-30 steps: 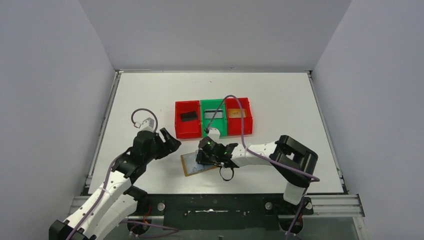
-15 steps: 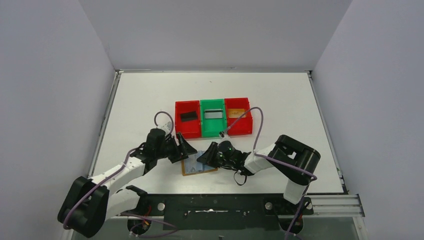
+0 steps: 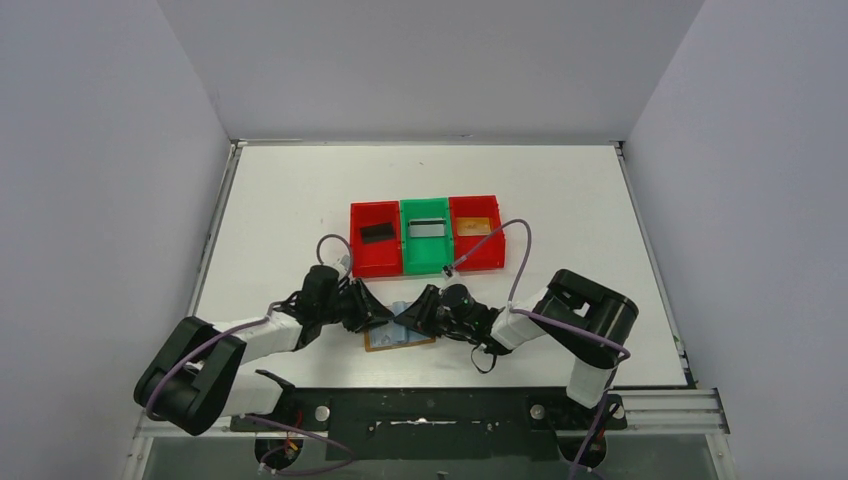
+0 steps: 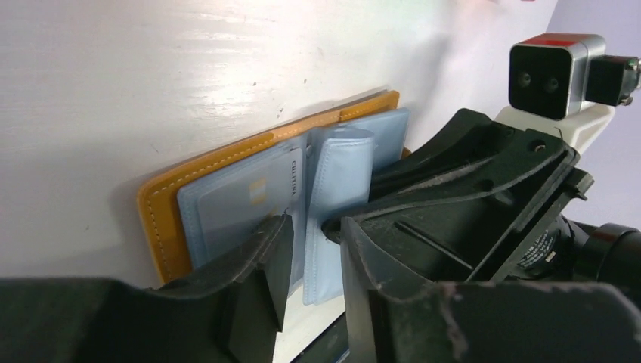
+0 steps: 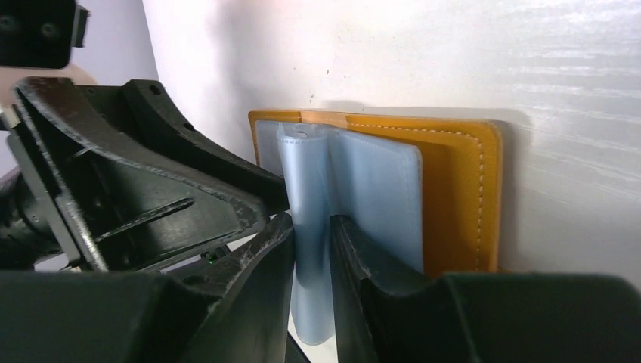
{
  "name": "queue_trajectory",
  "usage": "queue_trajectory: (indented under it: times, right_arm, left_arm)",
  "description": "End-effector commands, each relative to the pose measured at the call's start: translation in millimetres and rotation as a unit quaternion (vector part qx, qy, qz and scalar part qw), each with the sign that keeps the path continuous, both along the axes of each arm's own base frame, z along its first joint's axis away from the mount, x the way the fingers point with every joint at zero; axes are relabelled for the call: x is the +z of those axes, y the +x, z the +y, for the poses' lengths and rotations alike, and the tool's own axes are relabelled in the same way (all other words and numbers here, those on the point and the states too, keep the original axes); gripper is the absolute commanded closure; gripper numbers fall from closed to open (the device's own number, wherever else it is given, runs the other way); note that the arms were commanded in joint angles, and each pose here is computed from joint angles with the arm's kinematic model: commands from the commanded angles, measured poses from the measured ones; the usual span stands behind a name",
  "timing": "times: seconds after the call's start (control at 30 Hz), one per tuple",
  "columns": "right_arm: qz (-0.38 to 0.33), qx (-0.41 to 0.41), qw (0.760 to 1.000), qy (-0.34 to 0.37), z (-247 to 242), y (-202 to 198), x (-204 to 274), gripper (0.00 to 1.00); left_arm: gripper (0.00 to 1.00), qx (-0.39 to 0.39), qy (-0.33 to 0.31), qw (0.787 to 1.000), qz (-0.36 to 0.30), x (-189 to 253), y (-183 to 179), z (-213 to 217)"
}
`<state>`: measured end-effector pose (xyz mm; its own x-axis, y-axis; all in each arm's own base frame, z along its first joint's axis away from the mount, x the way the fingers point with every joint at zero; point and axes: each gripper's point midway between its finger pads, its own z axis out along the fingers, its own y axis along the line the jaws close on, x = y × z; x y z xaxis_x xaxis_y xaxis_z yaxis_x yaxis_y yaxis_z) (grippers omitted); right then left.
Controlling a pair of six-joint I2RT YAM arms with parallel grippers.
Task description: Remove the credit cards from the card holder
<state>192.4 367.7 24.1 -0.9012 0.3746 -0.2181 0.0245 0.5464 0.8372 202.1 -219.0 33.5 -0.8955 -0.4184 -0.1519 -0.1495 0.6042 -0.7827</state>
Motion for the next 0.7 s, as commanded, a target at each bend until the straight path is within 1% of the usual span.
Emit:
queue_trajectory:
  times: [0.0, 0.07, 0.27, 0.53, 0.6, 0.67]
  right_arm:
    - [-0.008, -0.006, 1.000, 0.017, 0, 3, 5, 0.74]
    - [-0.011, -0.006, 1.000, 0.021, 0, 3, 7, 0.73]
    - [-0.015, -0.002, 0.999, 0.033, 2, 3, 11, 0.71]
    - [-0.015, -0.007, 0.999, 0.047, 1, 4, 12, 0.71]
    - [-0.012, -0.014, 0.999, 0.048, -1, 4, 11, 0.74]
    - [-0.016, -0.017, 0.998, 0.054, -3, 4, 14, 0.74]
  left_arm:
    - [0.76, 0.005, -0.001, 1.000, -0.021, -2, 7, -2]
    - [0.81, 0.016, 0.007, 1.000, -0.018, -6, 7, 1]
    - [0.99, 0.034, 0.019, 0.999, -0.017, -11, 6, 9]
    - [1.00, 0.033, 0.043, 0.998, -0.011, -18, 5, 14]
    - [1.00, 0.032, 0.039, 0.999, -0.016, -16, 5, 13]
    - [1.00, 0.022, 0.023, 0.999, -0.025, -11, 5, 8]
